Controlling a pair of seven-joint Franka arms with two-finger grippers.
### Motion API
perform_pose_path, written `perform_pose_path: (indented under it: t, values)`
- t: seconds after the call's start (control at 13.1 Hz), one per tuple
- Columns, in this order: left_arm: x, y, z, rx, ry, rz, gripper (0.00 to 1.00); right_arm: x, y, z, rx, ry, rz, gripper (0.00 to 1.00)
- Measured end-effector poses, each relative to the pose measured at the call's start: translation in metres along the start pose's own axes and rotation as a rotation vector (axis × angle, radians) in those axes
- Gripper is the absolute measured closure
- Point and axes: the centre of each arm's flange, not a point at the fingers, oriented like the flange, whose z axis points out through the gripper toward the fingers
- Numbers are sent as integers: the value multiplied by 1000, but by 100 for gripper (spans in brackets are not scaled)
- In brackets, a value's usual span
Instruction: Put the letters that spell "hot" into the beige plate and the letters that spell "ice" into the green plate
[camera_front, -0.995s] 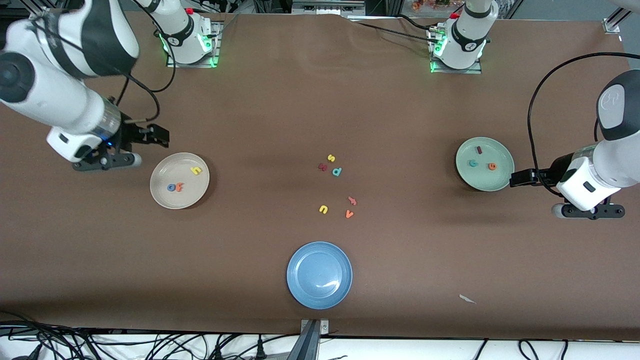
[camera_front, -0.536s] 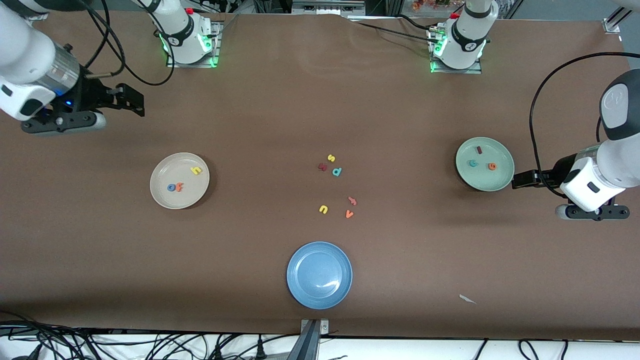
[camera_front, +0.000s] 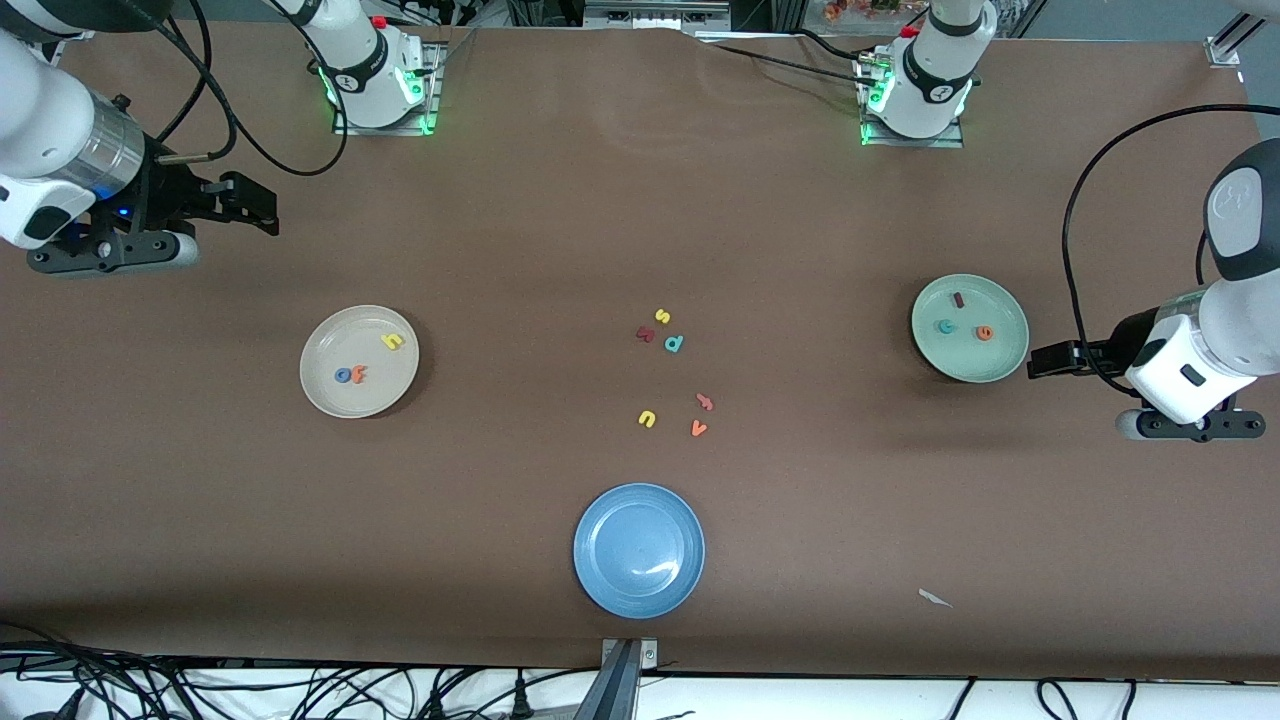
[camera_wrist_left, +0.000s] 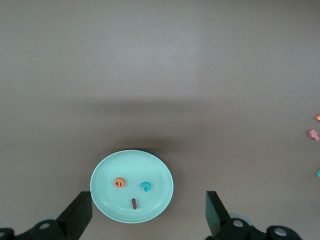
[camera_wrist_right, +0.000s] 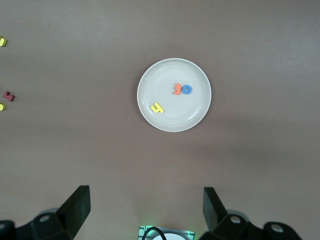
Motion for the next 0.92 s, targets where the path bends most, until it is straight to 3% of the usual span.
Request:
perform_pose_path:
  t: [0.92]
  values:
    - [1,-1,2,-1,-1,-1,0,2,16,2,3,-4,24,0]
